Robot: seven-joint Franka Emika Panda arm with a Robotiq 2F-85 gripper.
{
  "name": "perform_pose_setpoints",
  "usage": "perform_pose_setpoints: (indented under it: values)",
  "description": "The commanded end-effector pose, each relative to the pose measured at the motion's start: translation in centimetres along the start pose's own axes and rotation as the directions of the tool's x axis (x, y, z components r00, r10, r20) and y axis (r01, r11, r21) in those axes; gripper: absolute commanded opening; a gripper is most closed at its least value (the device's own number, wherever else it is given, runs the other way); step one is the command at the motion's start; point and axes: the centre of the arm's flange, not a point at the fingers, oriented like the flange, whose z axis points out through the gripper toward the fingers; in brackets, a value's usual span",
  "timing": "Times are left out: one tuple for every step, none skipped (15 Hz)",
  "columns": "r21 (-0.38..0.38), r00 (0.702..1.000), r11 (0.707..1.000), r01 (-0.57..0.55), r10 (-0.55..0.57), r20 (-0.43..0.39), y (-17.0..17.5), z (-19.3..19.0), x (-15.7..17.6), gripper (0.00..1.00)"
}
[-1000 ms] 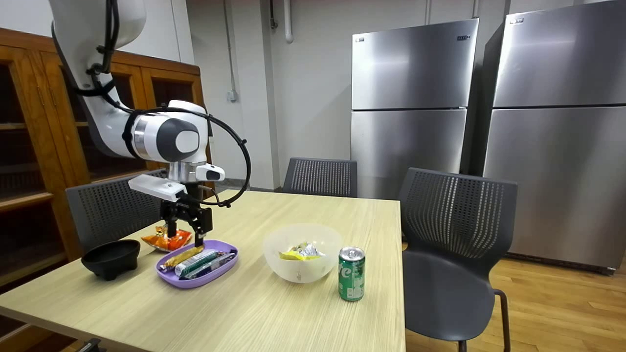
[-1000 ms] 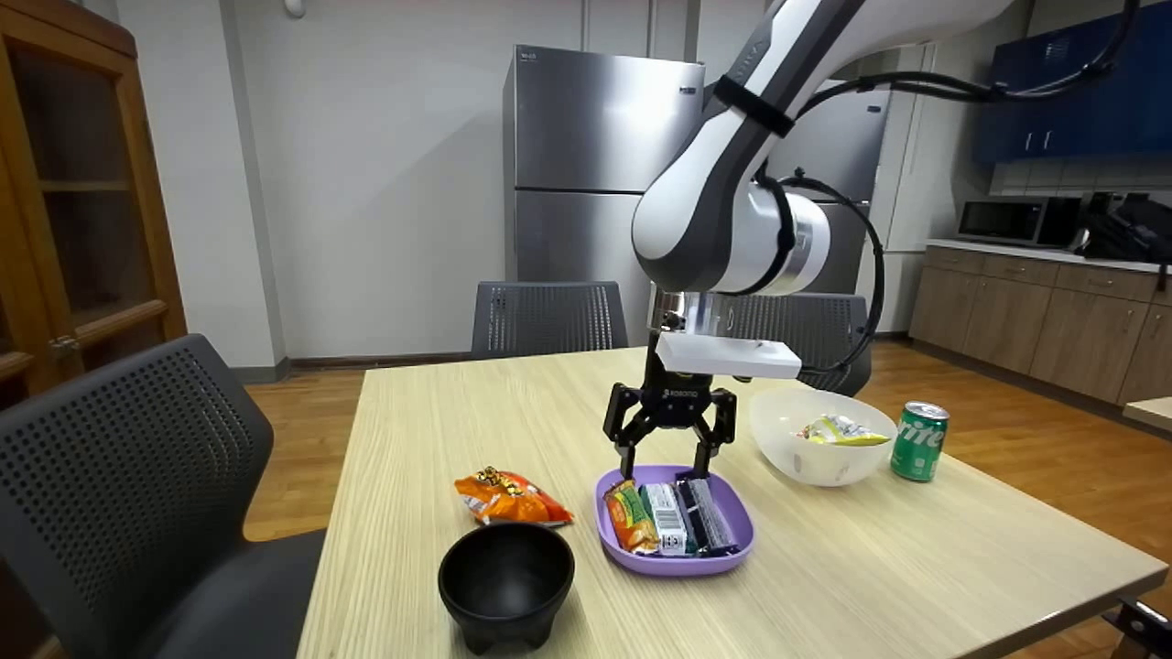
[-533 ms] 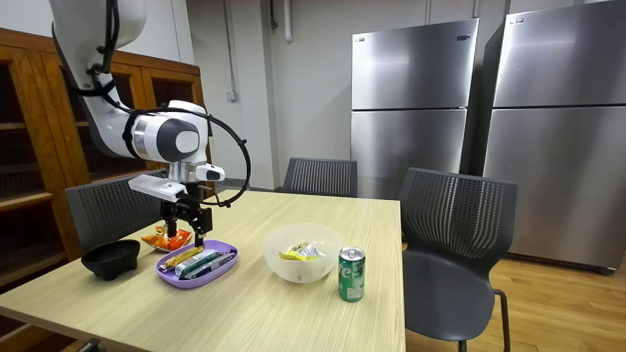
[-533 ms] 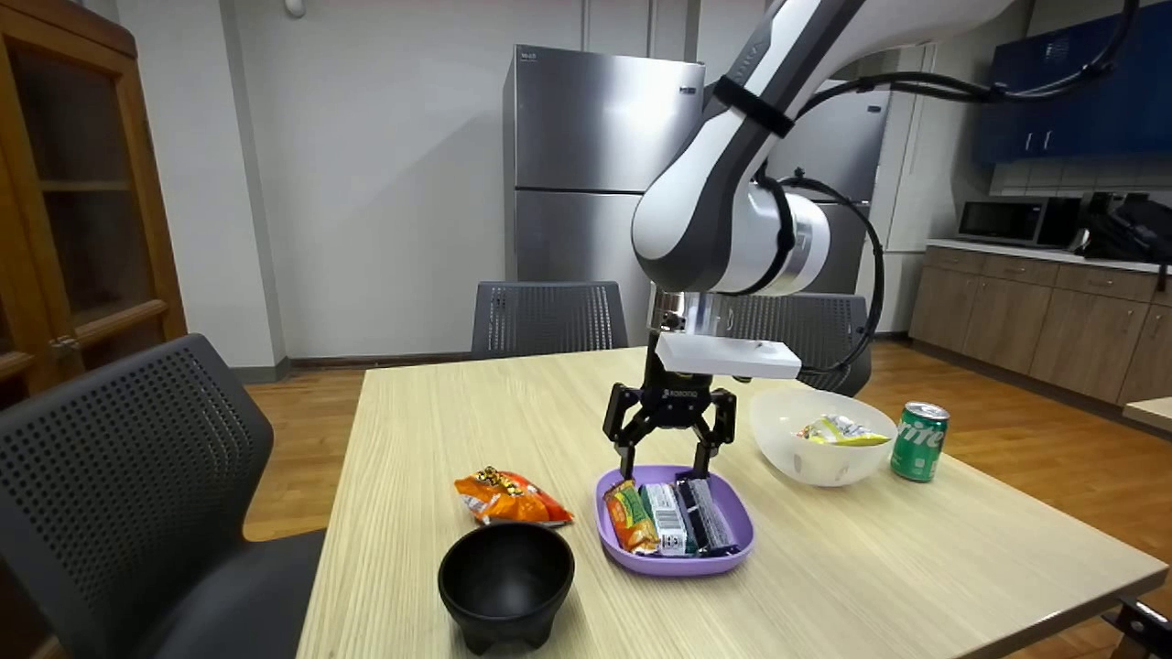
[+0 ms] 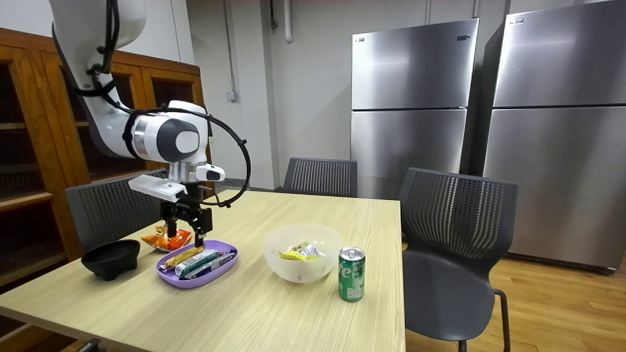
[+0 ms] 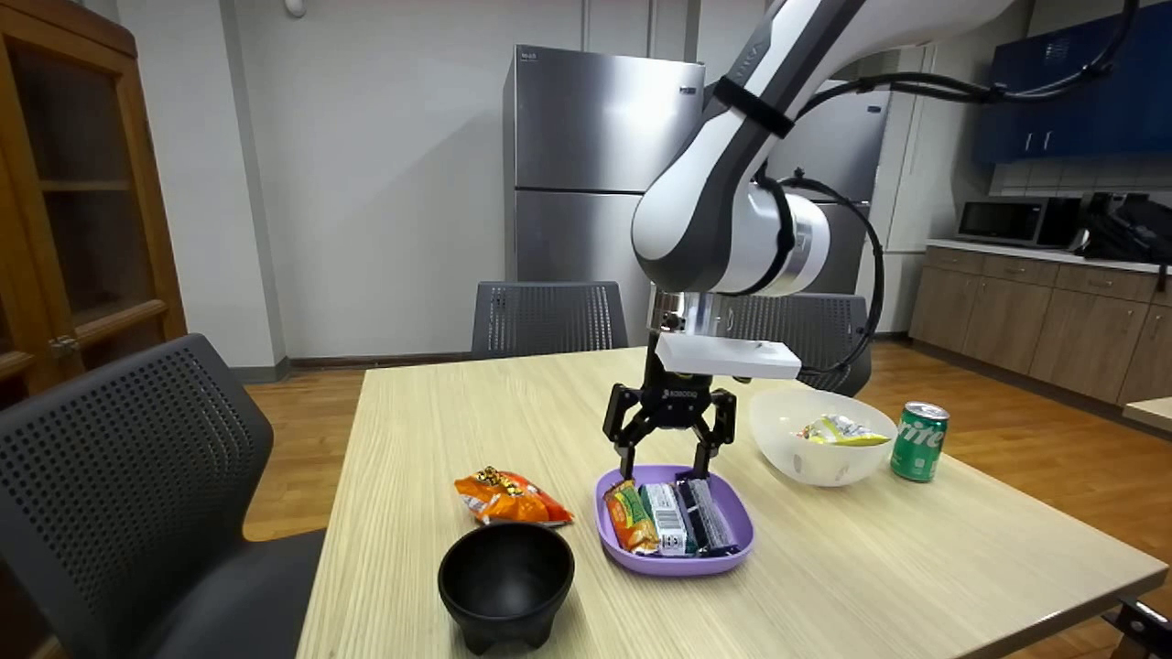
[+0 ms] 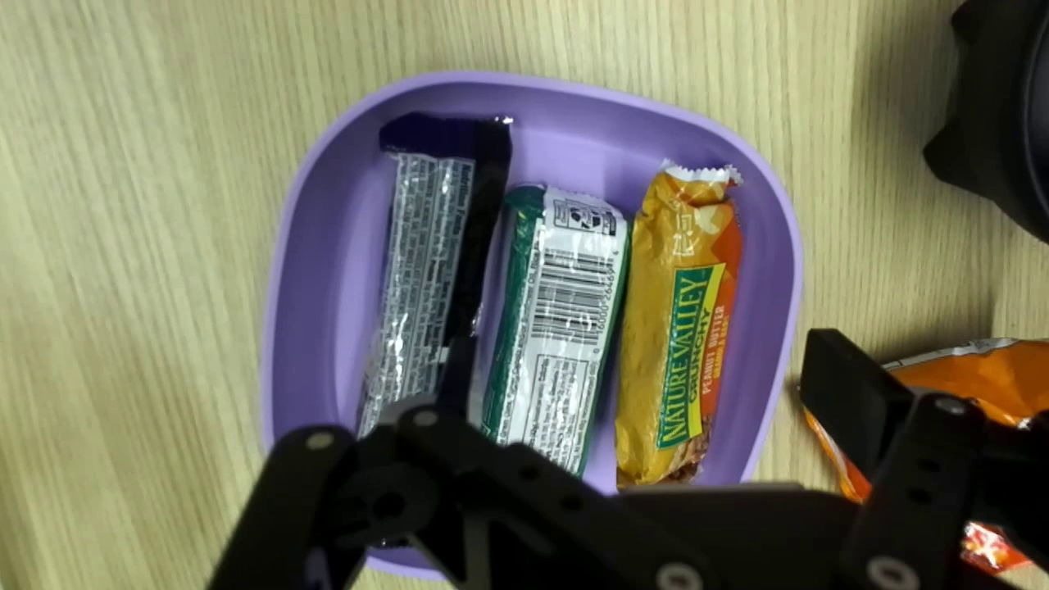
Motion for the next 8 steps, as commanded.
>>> perform_pose_setpoints:
  values:
    - [-0.018, 0.999, 0.999, 0.028, -0.028, -0.023, -0.7, -0.4, 0.5, 1.0]
    - [-0.023, 0.998, 0.999, 0.043, -0.044, -0.036, -1.1, -0.7, 0.6, 1.0]
    - [-0.029, 0.997, 0.998, 0.06, -0.061, -0.049, -1.6, -0.9, 0.7, 1.0]
    - [-0.033, 0.995, 0.997, 0.072, -0.074, -0.062, -2.3, -1.1, 0.9, 1.0]
    - [-0.038, 0.994, 0.996, 0.083, -0.086, -0.071, -2.9, -1.3, 1.1, 1.0]
    - [-0.044, 0.992, 0.995, 0.091, -0.094, -0.079, -3.6, -1.6, 1.1, 1.0]
    - [-0.046, 0.991, 0.994, 0.101, -0.104, -0.086, -4.3, -1.8, 1.3, 1.0]
    - [-0.048, 0.99, 0.993, 0.105, -0.109, -0.09, -4.9, -2.0, 1.5, 1.0]
